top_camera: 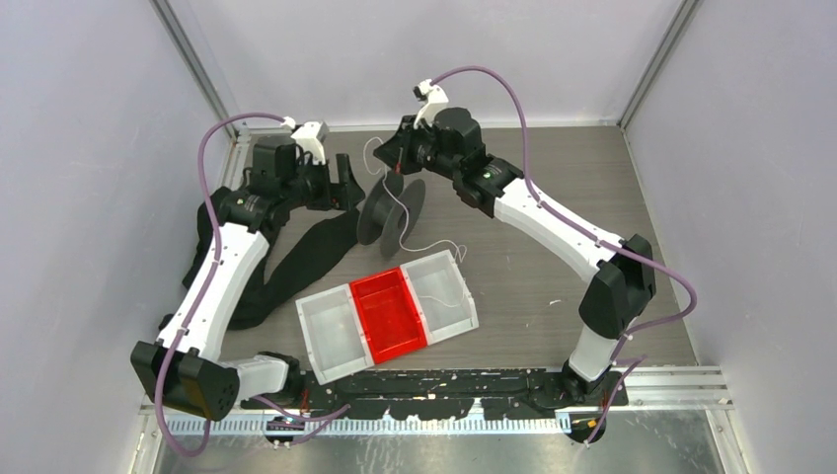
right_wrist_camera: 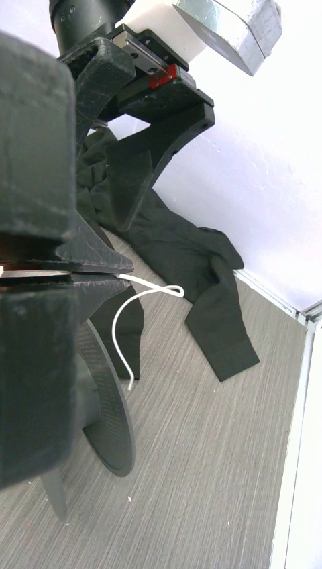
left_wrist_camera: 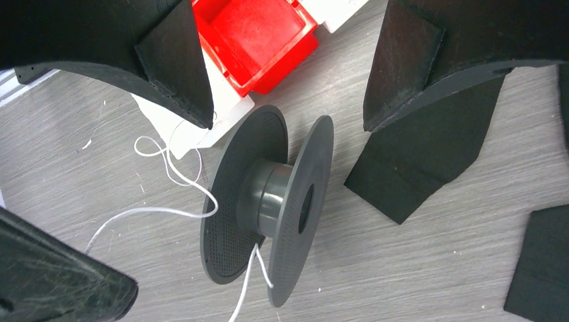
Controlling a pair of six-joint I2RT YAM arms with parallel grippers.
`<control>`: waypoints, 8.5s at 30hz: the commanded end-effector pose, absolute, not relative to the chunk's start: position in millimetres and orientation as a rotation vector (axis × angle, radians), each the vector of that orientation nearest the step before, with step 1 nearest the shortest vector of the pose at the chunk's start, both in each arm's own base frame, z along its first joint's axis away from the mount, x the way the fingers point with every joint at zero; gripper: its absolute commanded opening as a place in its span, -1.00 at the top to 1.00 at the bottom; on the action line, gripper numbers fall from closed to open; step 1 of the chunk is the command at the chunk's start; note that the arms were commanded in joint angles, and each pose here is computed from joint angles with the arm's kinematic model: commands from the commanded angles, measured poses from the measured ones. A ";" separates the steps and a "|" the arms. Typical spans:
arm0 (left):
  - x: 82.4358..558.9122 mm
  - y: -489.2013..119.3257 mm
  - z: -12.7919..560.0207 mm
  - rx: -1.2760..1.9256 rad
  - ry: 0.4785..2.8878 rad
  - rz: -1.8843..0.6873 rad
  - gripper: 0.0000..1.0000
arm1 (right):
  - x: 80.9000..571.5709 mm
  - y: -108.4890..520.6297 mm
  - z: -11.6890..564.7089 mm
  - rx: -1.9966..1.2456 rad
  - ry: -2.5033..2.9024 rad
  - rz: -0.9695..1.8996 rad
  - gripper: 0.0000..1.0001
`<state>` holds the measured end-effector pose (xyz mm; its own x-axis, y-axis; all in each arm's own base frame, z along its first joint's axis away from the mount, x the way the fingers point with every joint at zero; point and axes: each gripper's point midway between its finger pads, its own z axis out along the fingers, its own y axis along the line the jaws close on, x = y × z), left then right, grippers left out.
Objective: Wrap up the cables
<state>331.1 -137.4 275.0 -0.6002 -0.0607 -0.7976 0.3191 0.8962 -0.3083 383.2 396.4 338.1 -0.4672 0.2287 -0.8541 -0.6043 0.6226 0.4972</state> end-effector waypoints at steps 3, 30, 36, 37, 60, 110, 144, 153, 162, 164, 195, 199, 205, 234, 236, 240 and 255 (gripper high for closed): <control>337.7 -152.1 286.1 0.189 2.063 -0.634 -0.67 | 383.2 406.9 341.3 -0.294 1.782 1.066 0.99; 365.0 -159.3 245.4 0.068 2.011 -0.684 -0.54 | 367.4 414.4 329.4 -0.281 1.808 1.180 0.99; 365.5 -161.0 241.5 0.071 2.009 -0.694 -0.50 | 367.0 409.5 326.2 -0.250 1.853 1.188 0.99; 365.2 -160.8 241.3 0.071 2.009 -0.694 -0.50 | 368.5 407.4 327.2 -0.228 1.860 1.207 0.99; 366.7 -162.4 238.2 0.077 2.003 -0.702 -0.31 | 379.8 396.8 321.7 0.031 2.091 1.501 0.99; 401.7 -182.5 222.3 0.087 1.990 -0.589 -0.17 | 388.1 396.5 338.4 0.091 2.036 1.622 0.99; 414.5 -177.0 230.5 0.142 1.918 -0.511 0.03 | 388.0 399.3 330.2 0.105 2.049 1.656 0.99; 413.1 -178.0 230.7 0.190 1.906 -0.502 0.14 | 389.2 400.4 327.7 0.109 2.053 1.658 0.99; 415.1 -178.6 231.4 0.188 1.900 -0.504 0.30 | 389.2 401.5 327.1 0.105 2.055 1.665 0.99; 415.2 -179.1 231.3 0.188 1.900 -0.507 0.30 | 388.3 401.4 327.9 0.104 2.054 1.665 0.99; 392.8 -172.6 265.6 0.366 1.989 -0.442 1.00 | 389.5 303.4 319.5 -0.017 2.155 1.275 -0.35; 381.6 -173.0 280.9 0.458 2.034 -0.439 0.99 | 373.9 254.4 297.6 -0.147 2.208 0.977 -0.48; 363.1 -174.9 293.6 0.506 2.140 -0.486 0.99 | 330.1 235.9 259.7 -0.324 2.093 0.863 -0.48; 335.4 -182.3 309.8 0.523 2.226 -0.666 0.99 | 314.9 326.7 199.5 -0.482 2.018 0.749 0.99; 334.9 -180.0 305.3 0.517 2.238 -0.666 1.00 | 327.2 308.9 213.0 -0.385 1.988 0.703 0.99; 331.7 -180.4 306.2 0.522 2.225 -0.691 0.99 | 360.3 270.3 222.0 -0.186 2.032 0.740 0.99; 334.6 -176.8 329.9 0.468 2.142 -0.816 1.00 | 378.8 219.5 178.6 0.009 2.195 0.602 0.99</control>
<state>336.0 -166.7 288.0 -0.7050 0.1384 -0.6955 0.5018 0.7905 -0.3513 378.6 218.8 171.9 -0.6505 0.1963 -0.7337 -0.2024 0.8863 0.4166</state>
